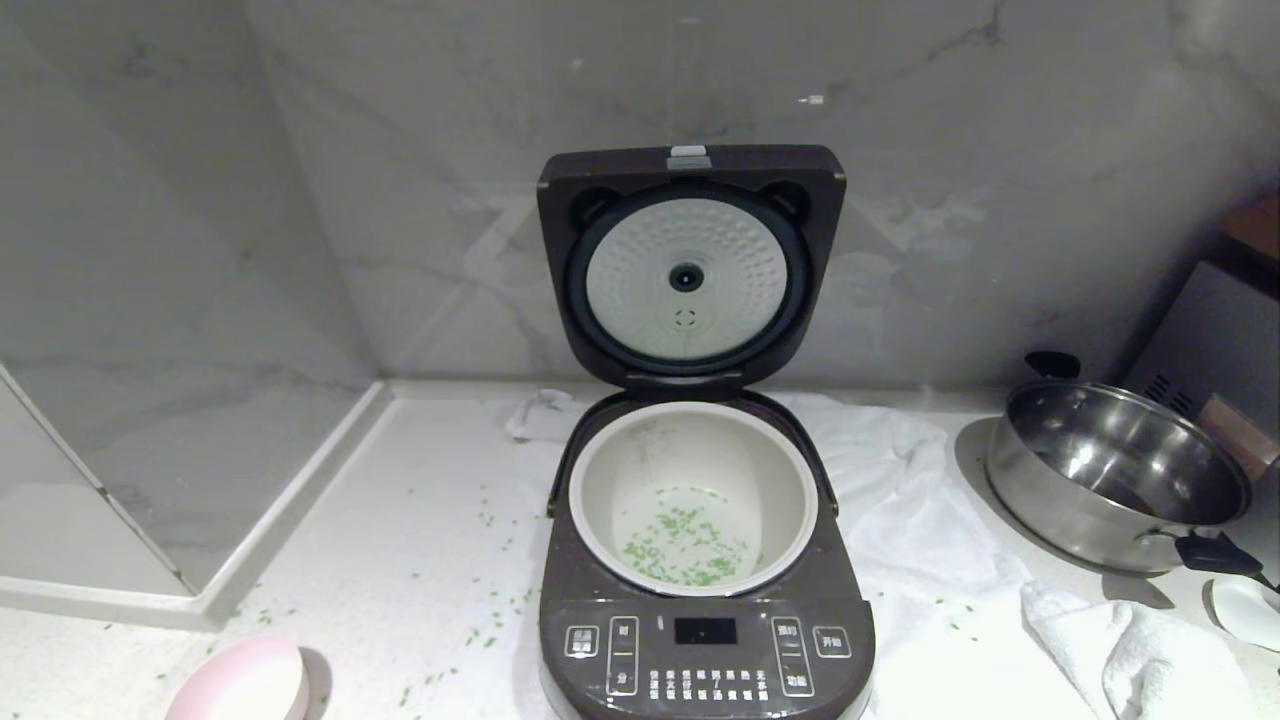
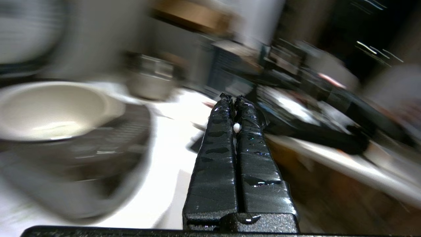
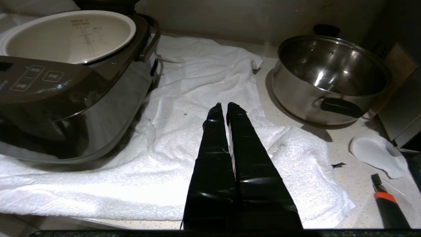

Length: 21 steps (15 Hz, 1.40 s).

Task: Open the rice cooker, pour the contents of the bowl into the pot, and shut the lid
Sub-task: Turn on the tap

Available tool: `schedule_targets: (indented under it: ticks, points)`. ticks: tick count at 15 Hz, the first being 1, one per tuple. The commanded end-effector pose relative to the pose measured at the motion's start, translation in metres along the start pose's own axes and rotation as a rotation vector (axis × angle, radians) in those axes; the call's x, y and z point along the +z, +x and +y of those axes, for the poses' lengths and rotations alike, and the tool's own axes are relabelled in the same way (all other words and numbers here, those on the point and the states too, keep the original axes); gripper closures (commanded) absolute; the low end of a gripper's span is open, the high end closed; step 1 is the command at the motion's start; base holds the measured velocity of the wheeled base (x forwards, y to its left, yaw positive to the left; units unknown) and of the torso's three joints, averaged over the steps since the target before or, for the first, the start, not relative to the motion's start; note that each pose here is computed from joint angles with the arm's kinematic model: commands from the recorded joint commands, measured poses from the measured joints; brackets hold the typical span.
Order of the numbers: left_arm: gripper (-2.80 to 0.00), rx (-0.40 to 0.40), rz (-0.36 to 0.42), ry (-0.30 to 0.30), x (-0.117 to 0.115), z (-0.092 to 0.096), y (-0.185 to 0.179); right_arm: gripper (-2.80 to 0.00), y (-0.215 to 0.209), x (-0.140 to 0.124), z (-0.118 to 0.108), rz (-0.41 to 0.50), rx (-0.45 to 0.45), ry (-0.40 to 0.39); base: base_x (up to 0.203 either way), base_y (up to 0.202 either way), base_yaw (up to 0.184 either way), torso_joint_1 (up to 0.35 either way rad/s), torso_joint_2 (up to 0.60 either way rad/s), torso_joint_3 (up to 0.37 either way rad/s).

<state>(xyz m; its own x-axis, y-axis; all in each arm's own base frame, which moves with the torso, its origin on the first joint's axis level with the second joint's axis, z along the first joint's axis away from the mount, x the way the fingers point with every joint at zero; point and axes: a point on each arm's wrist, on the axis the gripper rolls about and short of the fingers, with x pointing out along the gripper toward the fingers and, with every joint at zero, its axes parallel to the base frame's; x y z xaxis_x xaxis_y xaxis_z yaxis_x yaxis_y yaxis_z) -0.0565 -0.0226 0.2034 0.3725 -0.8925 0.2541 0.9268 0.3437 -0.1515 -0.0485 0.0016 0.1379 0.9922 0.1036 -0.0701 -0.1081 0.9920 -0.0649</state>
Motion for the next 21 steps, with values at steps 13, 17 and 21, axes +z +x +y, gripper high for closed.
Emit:
schedule_targets:
  ticks: [13, 17, 21]
  points:
    - [0.0, 1.198, 0.277, 0.368, -0.092, 0.042, -0.039, 0.0, 0.03, -0.058, 0.0, -0.097, -0.062, -0.067, 0.0, 0.0, 0.0, 0.0, 0.0, 0.0]
    - [0.0, 1.219, 0.184, 0.45, -0.104, 0.057, -0.038, 0.0, 0.03, -0.062, 0.001, -0.053, -0.051, -0.075, 0.0, 0.0, 0.0, 0.0, 0.0, 0.0]
    - [0.0, 1.145, 0.289, 0.331, -0.115, 0.053, -0.041, 0.0, 0.03, -0.062, 0.001, -0.051, -0.054, -0.064, 0.0, 0.0, 0.0, 0.0, 0.0, 0.0]
